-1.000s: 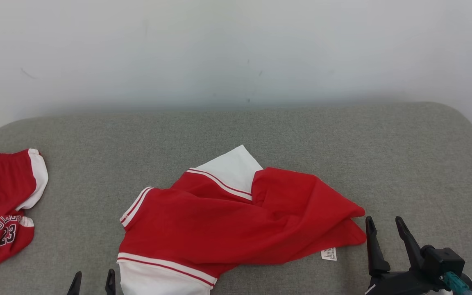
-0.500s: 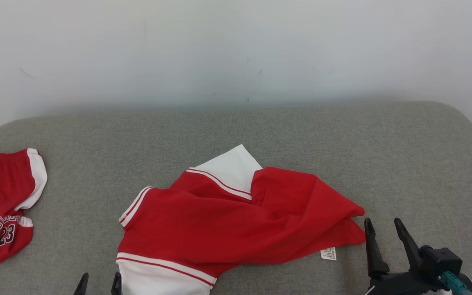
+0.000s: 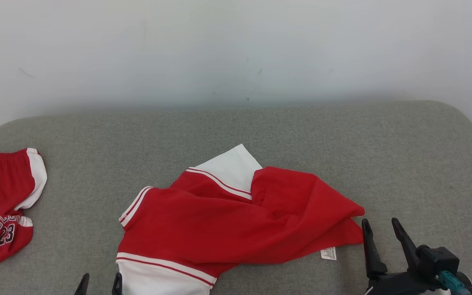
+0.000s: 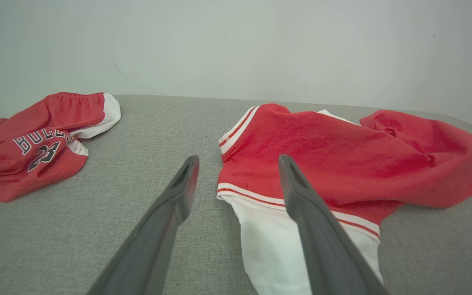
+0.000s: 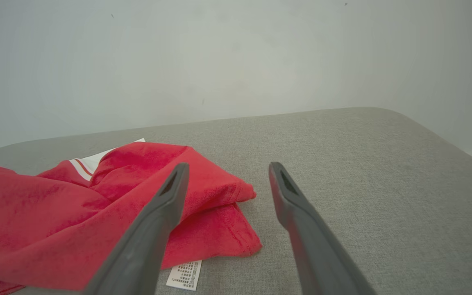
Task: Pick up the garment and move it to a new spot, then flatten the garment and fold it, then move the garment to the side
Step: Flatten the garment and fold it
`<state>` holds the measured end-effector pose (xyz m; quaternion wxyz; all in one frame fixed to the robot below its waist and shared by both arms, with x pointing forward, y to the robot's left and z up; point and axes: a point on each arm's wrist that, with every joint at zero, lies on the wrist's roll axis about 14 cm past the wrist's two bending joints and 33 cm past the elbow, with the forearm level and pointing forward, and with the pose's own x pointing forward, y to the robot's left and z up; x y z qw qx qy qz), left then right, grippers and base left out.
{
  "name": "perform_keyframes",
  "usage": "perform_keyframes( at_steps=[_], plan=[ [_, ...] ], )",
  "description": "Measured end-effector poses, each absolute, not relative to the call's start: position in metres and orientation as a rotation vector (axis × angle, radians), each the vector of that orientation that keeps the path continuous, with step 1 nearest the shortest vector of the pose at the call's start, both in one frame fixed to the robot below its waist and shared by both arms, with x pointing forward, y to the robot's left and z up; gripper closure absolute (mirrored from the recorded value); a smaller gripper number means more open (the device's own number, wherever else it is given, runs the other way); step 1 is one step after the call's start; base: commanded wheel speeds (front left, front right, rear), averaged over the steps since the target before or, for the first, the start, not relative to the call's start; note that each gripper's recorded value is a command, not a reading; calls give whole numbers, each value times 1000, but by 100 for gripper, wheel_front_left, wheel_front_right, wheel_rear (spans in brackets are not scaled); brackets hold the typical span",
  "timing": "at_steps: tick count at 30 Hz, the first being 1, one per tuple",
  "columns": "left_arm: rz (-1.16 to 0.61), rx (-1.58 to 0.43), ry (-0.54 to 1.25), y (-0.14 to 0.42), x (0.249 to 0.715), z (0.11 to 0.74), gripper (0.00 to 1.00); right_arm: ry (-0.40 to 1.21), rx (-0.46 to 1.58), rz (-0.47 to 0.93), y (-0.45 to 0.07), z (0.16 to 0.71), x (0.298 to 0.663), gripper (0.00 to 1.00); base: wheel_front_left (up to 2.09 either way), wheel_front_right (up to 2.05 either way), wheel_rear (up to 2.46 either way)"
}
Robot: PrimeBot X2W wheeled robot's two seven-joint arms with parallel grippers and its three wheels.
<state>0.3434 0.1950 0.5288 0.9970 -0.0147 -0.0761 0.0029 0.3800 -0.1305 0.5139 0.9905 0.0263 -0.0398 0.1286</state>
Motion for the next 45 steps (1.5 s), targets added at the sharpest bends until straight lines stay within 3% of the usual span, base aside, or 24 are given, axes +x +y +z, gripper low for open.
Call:
perform_keyframes(
  at_steps=[11,24,45],
  plan=[
    [7,-34,-156,195,343,530,0,-76,52,281,-126,514,378,0,0,0,0],
    [-59,-154,98,175,345,450,0,160,-5,297,-134,455,383,0,0,0,0],
    [-119,-164,203,160,375,422,0,327,-90,298,-144,409,412,0,0,0,0]
  ],
)
